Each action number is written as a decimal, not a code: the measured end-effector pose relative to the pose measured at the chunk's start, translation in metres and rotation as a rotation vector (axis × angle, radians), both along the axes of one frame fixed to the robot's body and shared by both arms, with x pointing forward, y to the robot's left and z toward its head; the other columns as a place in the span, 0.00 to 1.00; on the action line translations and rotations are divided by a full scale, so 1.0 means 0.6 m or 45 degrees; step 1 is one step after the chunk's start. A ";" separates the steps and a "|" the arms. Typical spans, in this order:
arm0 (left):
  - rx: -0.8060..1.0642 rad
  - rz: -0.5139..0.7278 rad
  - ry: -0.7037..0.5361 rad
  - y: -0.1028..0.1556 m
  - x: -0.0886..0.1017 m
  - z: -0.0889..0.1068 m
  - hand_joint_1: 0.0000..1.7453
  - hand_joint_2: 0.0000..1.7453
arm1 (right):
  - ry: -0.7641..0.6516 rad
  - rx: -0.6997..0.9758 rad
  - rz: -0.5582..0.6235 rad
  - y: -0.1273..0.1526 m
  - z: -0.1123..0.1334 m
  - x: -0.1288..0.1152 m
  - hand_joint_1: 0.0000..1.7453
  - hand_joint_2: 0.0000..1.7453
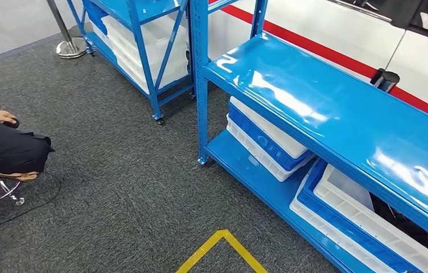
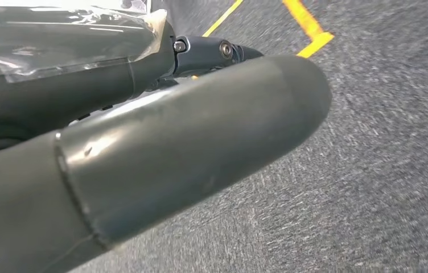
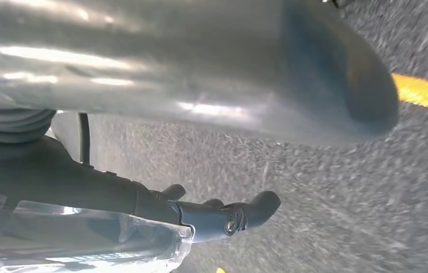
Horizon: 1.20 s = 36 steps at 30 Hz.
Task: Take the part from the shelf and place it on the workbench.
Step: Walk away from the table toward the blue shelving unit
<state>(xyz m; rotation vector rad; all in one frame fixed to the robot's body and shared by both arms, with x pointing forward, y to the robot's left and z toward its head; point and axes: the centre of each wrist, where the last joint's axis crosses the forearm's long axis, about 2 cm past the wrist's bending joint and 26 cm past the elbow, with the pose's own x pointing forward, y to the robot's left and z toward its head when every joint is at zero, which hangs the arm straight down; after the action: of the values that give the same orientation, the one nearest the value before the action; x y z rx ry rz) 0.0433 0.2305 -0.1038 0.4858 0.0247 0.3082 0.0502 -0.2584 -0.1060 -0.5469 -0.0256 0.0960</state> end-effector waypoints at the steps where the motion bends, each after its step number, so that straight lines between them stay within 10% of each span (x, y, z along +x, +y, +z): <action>1: -0.001 0.001 0.000 0.000 0.000 0.000 0.00 0.00 | 0.002 -0.002 0.002 -0.001 0.000 -0.001 0.00 0.00; 36: 0.020 -0.005 -0.049 0.003 -0.001 0.000 0.00 0.00 | -0.007 -0.016 -0.001 -0.004 0.000 0.003 0.00 0.00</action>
<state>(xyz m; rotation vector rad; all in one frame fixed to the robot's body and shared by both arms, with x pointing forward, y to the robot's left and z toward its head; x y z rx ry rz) 0.0428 0.2324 -0.1041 0.4955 -0.0159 0.3136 0.0521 -0.2606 -0.1058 -0.5600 -0.0298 0.0941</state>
